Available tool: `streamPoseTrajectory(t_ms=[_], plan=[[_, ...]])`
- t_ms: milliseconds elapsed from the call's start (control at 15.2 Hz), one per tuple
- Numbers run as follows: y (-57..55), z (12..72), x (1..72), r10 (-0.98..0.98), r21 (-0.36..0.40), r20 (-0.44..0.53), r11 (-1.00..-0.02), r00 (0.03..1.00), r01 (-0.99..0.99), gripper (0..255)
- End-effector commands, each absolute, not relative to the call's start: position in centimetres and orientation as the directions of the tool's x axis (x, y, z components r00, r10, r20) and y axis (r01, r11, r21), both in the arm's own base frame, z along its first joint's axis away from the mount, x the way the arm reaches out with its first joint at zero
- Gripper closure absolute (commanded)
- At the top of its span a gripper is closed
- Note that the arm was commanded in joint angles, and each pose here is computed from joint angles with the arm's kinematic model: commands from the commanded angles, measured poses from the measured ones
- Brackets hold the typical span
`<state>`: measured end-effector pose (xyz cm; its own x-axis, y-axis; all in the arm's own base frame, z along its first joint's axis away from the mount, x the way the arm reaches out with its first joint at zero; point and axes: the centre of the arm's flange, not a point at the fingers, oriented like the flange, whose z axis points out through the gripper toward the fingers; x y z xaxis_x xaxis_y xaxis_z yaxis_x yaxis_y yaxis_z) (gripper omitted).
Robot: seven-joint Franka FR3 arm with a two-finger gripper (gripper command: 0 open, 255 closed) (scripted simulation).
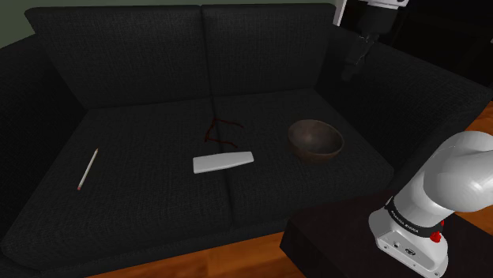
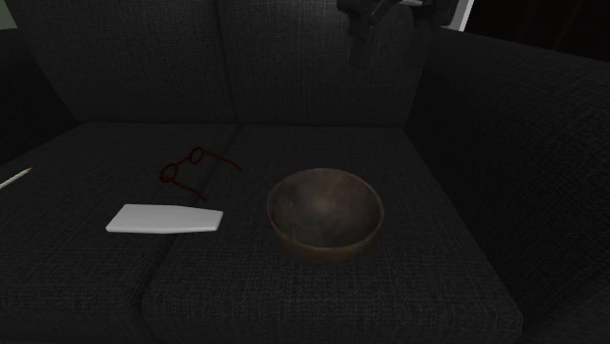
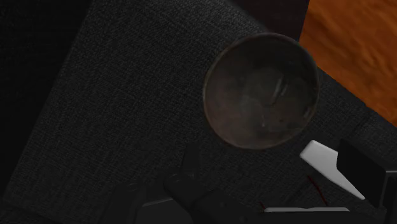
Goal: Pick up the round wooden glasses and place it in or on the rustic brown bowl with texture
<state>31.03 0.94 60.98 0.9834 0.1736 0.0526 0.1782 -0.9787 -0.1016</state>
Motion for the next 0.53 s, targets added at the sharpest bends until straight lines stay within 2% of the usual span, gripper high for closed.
streamPoseTrajectory(t_ms=[0,462], plan=[[0.9,61.0,31.0,0.174,-0.102,0.053,-0.979,0.983,0.178,0],[4.0,56.5,38.8,0.277,-0.077,0.044,-0.957,0.960,0.280,0]])
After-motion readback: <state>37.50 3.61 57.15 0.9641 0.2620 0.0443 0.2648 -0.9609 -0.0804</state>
